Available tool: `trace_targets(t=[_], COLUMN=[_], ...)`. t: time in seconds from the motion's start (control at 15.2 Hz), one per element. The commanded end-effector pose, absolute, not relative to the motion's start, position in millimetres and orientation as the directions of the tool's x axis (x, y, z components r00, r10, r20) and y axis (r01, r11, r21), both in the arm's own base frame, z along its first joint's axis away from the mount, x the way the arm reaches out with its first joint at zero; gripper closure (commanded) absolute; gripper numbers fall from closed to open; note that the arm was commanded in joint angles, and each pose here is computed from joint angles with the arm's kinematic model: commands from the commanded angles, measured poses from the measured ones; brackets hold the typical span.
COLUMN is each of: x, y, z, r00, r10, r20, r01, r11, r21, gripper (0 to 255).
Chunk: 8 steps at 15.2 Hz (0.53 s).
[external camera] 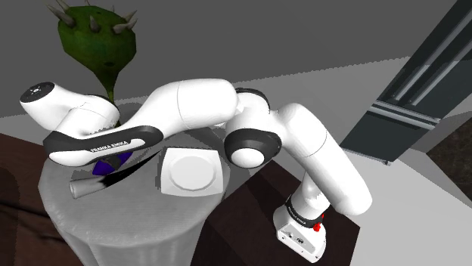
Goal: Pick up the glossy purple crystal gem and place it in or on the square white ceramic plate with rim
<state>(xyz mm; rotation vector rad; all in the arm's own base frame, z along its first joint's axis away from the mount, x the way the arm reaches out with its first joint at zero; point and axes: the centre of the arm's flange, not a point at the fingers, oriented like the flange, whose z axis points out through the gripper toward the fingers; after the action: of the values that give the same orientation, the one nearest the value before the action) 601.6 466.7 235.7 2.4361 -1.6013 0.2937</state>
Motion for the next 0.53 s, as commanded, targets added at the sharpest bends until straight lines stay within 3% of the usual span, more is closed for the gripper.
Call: trace_targets(t=[0.0,0.2,0.26,0.46], x=[601.4,601.5,601.5,601.5], y=[466.7,466.7,466.7,466.8], z=[235.3,235.4,235.4,235.3], r00=[0.389,0.389,0.389,0.389], r10=[-0.878,-0.878,-0.878,-0.878], r20=[0.280,0.280,0.280,0.280], r01=[-0.920,-0.920,-0.920,-0.920], r11=[-0.387,-0.387,-0.387,-0.387], r21=[0.066,0.066,0.066,0.066], gripper=[0,0,255,255])
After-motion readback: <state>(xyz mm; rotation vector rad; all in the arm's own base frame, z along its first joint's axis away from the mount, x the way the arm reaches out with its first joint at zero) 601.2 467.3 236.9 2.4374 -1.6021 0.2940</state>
